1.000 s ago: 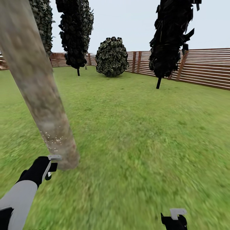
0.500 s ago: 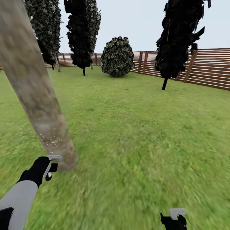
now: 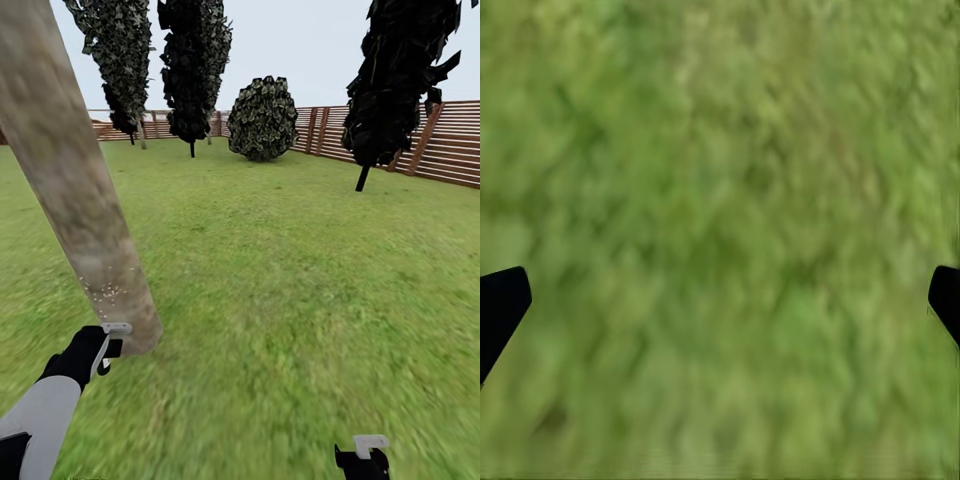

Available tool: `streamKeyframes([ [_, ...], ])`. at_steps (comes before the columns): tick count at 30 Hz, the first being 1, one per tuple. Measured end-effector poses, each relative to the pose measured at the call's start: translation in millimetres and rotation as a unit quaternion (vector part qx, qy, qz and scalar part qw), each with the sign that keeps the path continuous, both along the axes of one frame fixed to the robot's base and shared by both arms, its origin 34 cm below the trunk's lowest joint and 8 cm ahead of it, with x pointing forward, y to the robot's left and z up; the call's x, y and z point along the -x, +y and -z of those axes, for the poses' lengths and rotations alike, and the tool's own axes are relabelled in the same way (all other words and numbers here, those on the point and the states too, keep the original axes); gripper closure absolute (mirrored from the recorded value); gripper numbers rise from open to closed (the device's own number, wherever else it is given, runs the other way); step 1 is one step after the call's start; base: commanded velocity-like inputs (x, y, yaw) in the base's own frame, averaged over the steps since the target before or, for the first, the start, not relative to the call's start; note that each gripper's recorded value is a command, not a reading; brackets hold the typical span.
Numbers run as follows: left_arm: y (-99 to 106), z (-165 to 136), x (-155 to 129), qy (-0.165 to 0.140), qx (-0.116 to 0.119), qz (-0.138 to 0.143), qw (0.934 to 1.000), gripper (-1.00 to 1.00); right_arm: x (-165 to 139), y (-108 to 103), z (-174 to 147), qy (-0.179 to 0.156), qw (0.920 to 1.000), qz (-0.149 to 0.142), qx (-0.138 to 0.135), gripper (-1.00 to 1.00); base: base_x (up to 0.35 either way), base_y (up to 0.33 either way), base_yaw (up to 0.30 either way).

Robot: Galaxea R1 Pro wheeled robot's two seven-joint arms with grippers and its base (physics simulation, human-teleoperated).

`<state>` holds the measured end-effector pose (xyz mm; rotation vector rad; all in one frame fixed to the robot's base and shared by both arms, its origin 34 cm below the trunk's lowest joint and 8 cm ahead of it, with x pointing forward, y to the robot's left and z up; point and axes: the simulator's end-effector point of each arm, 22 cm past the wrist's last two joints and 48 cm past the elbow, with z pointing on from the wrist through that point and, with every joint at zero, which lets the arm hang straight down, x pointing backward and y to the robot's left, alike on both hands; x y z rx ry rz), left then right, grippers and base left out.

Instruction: In the garden, pick up the pesticide atomizer on the floor and spray pesticide onto both trees until each tree trunk is fully covered.

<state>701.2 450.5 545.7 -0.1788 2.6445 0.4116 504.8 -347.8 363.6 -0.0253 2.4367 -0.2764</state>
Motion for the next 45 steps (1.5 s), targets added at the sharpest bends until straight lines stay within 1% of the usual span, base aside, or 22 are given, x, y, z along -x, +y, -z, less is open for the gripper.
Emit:
streamKeyframes([
  [7, 3.7, -0.4, 1.0, 0.002, -0.005, 0.000, 1.0000, 1.00, 0.1, -0.9, -0.2, 0.000, 1.0000, 0.001, 0.000, -1.00, 0.187, -0.240, 0.073],
  [12, 10.0, 5.9, 9.6, 0.012, -0.007, -0.003, 0.9999, 1.00, 0.1, -1.3, -0.3, 0.000, 1.0000, 0.001, 0.001, -1.00, 0.247, -0.188, 0.019],
  [14, 4.0, 18.9, 19.6, 0.013, 0.020, -0.020, 0.9995, 1.00, -0.1, -1.0, -0.1, 0.000, 1.0000, 0.000, 0.000, -1.00, 0.092, -0.059, 0.194],
  [16, 1.5, 28.8, 29.6, 0.019, 0.030, -0.028, 0.9990, 1.00, 0.0, -0.3, 0.1, 0.000, 1.0000, 0.000, 0.000, -1.00, 0.030, -0.019, 0.249],
  [19, 0.8, 37.9, 40.0, 0.026, 0.034, -0.032, 0.9986, 1.00, -0.1, 0.0, 0.1, 0.000, 1.0000, 0.000, 0.000, -1.00, 0.006, -0.004, 0.270],
  [22, 0.1, 38.9, 41.3, 0.027, 0.036, -0.033, 0.9985, 1.00, -0.2, 0.1, -0.1, -0.001, 1.0000, 0.000, 0.000, -1.00, 0.141, -0.022, 0.236],
  [28, 2.0, 37.1, 40.0, 0.024, 0.031, -0.031, 0.9987, 1.00, -0.1, -0.8, -0.4, -0.001, 1.0000, 0.000, 0.000, -1.00, 0.287, -0.084, 0.036],
  [29, 3.2, 36.7, 40.2, 0.025, 0.027, -0.032, 0.9988, 1.00, -0.1, -1.0, -0.4, -0.001, 1.0000, 0.000, 0.001, -1.00, 0.300, -0.092, 0.002],
  [31, 11.8, 35.2, 43.3, 0.028, 0.008, -0.042, 0.9987, 1.00, -0.1, -1.1, -0.5, -0.001, 1.0000, 0.000, 0.001, -1.00, 0.298, -0.109, 0.001],
  [33, 12.2, 35.3, 44.2, 0.029, 0.002, -0.047, 0.9985, 1.00, -0.1, -1.2, -0.4, -0.001, 1.0000, 0.000, 0.001, -1.00, 0.268, -0.156, 0.000],
  [38, 5.3, 37.4, 43.7, 0.030, 0.005, -0.046, 0.9985, 1.00, -0.2, -0.2, -0.2, -0.001, 1.0000, 0.000, 0.000, -1.00, 0.177, -0.216, 0.070],
  [45, 3.2, 37.7, 42.9, 0.030, 0.010, -0.044, 0.9985, 1.00, -0.3, -0.1, 0.1, 0.000, 1.0000, 0.000, 0.000, -1.00, -0.058, -0.276, 0.266],
])
